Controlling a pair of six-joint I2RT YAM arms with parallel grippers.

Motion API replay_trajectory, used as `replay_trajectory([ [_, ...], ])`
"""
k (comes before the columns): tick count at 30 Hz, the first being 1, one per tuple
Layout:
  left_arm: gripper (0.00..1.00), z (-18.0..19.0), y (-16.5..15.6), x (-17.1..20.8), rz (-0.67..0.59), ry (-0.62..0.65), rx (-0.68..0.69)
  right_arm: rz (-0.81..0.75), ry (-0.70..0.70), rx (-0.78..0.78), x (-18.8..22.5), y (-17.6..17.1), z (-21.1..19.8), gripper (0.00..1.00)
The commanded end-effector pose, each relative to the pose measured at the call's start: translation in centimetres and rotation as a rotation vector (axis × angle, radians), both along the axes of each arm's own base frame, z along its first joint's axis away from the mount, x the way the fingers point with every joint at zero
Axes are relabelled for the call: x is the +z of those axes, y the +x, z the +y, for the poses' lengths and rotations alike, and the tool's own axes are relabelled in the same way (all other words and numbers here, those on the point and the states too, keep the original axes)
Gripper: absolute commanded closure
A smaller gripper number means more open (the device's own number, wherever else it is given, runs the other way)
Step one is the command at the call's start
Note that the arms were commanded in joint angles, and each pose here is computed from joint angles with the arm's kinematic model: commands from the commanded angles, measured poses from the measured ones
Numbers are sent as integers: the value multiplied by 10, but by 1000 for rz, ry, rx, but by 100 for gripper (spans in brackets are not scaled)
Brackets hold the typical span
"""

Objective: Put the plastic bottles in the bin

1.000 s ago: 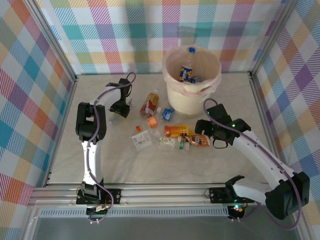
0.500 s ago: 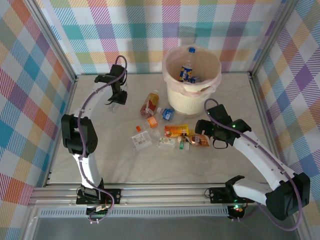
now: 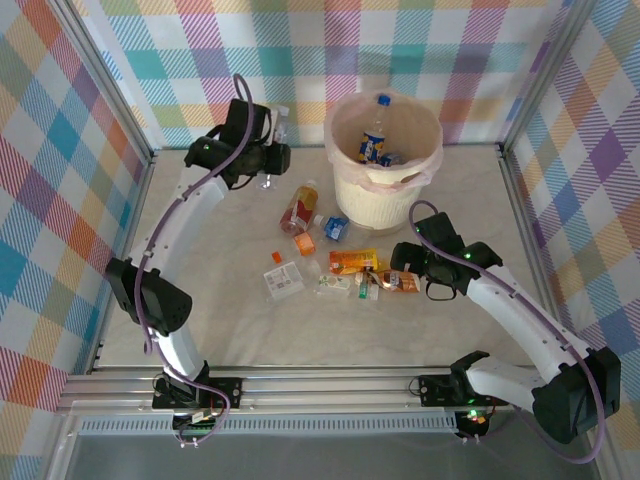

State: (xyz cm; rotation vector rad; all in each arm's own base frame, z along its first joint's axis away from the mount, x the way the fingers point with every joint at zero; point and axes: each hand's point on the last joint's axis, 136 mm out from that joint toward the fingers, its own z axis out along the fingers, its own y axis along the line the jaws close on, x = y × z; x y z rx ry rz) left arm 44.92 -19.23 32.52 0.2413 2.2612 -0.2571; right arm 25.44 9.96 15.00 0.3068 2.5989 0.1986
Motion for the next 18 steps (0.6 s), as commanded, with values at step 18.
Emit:
replay_trajectory([
  [18,76,-179,49,107,-352,-386,-250,-83,50,-43,5,-7,-8,0],
])
